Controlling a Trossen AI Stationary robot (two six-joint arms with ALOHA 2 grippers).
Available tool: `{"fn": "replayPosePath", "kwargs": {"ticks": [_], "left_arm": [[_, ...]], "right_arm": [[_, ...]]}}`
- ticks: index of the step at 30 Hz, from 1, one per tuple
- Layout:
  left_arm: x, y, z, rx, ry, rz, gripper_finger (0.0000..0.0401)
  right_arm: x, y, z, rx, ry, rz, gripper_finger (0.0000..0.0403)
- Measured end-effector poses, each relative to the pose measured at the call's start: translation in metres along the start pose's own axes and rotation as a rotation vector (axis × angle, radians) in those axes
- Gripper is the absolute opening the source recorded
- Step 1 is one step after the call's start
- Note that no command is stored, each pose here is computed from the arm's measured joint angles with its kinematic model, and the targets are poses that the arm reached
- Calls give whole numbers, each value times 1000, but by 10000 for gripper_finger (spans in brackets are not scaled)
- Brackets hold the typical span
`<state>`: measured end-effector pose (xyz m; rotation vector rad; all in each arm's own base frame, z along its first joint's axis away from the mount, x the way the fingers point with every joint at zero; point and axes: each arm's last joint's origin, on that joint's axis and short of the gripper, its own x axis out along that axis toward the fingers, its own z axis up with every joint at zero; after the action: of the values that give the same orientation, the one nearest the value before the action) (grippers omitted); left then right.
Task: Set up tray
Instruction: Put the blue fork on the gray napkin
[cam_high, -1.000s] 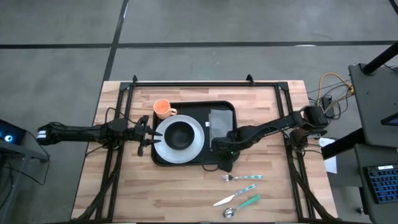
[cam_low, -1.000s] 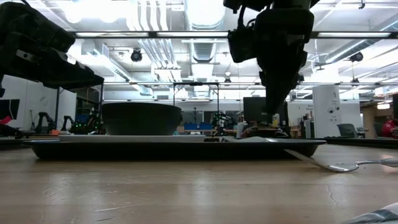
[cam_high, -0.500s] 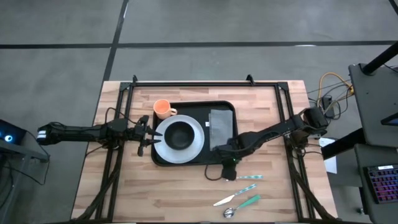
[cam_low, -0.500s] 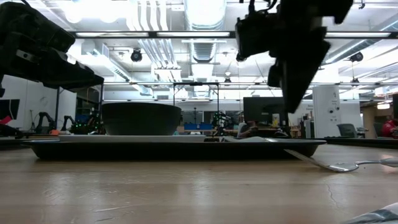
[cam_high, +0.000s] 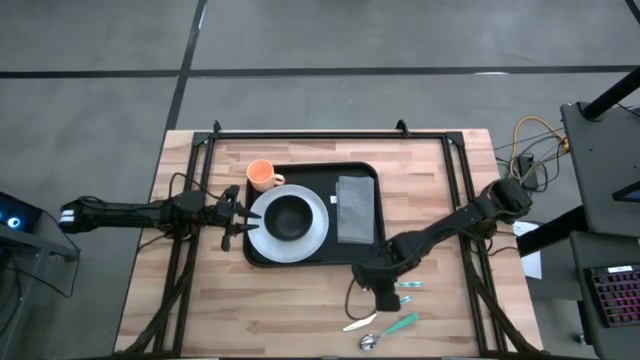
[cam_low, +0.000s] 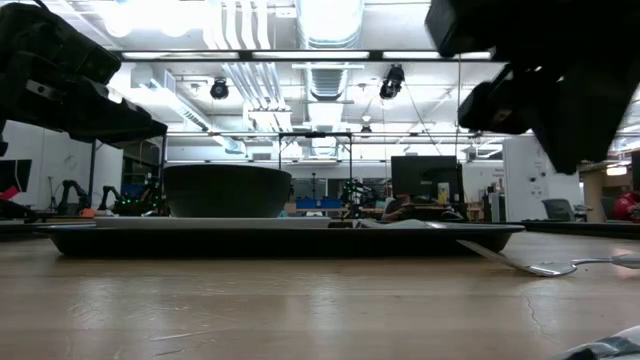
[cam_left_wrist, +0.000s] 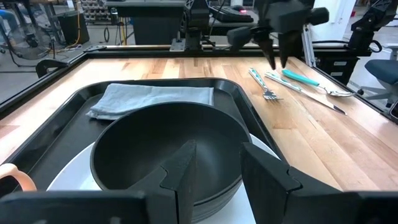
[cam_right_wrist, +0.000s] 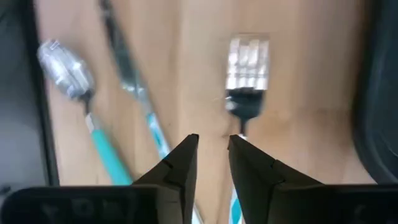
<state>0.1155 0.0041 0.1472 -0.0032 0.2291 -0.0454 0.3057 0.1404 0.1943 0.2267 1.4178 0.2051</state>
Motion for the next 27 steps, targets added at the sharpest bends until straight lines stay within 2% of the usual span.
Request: {"fn": "replayPosePath", "kwargs": {"ticks": [3, 13, 16, 20, 27], "left_arm": [[0, 0, 0, 0, 1, 0, 105], [0, 0, 0, 0, 1, 0, 105], [0, 0, 0, 0, 0, 0, 105], [0, 0, 0, 0, 0, 0, 105], [0, 0, 0, 0, 0, 0, 105]], "right_arm": [[0, 3, -1, -65, 2, 4, 104], [1, 10, -5, -41, 20, 34, 185], [4, 21, -11, -69, 29, 37, 190], [7, 35, -19, -106, 9, -21, 185], [10, 25, -25, 77, 52, -96, 169]]}}
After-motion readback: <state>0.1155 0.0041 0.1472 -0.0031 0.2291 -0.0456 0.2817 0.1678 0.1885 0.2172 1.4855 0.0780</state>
